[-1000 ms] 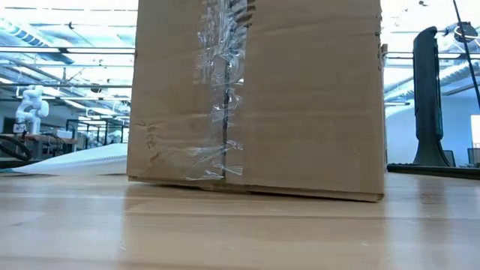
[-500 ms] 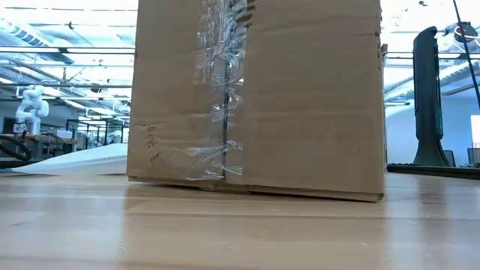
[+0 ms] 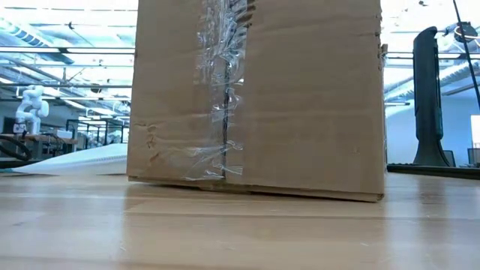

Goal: Unpack boxes
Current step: Break down box until it is fully flat

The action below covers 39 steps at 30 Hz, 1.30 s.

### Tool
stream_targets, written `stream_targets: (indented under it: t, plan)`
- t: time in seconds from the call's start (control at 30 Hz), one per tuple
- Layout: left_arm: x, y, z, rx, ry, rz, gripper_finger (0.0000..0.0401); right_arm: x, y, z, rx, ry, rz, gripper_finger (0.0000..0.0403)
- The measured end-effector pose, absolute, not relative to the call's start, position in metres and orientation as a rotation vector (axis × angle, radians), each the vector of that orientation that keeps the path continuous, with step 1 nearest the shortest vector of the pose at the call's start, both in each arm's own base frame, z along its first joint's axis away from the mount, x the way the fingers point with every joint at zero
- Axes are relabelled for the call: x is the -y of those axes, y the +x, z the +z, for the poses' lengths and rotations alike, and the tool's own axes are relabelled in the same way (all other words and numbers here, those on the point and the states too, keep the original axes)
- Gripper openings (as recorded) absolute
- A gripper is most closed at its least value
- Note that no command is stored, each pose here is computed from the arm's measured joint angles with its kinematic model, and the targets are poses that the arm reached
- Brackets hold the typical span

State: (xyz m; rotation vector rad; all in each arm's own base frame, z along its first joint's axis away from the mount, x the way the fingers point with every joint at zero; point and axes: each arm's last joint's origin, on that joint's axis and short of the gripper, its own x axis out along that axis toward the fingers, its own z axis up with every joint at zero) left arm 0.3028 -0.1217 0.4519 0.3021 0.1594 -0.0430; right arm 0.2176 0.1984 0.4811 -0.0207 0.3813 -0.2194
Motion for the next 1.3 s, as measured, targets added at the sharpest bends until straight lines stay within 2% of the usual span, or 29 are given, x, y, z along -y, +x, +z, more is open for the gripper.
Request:
stream_targets:
  t: [0.17, 0.37, 0.53, 0.87, 1.3]
  plan:
    - [0.125, 0.309, 0.457, -0.065, 0.255, -0.160, 0.0061, -0.222, 0.228, 0.476, -0.291, -0.182, -0.289, 0.0226]
    - [0.134, 0.326, 0.449, -0.023, 0.286, -0.208, 0.0061, -0.234, 0.243, 0.468, -0.273, -0.227, -0.318, 0.0226]
    - [0.141, 0.340, 0.440, 0.011, 0.328, -0.242, 0.0061, -0.241, 0.251, 0.473, -0.225, -0.242, -0.300, 0.0226]
    - [0.147, 0.338, 0.451, 0.151, 0.339, -0.332, 0.0061, -0.244, 0.260, 0.494, -0.114, -0.268, -0.221, 0.0226]
    - [0.148, 0.341, 0.446, 0.113, 0.336, -0.332, 0.0061, -0.226, 0.286, 0.498, -0.075, -0.246, -0.164, 0.0217]
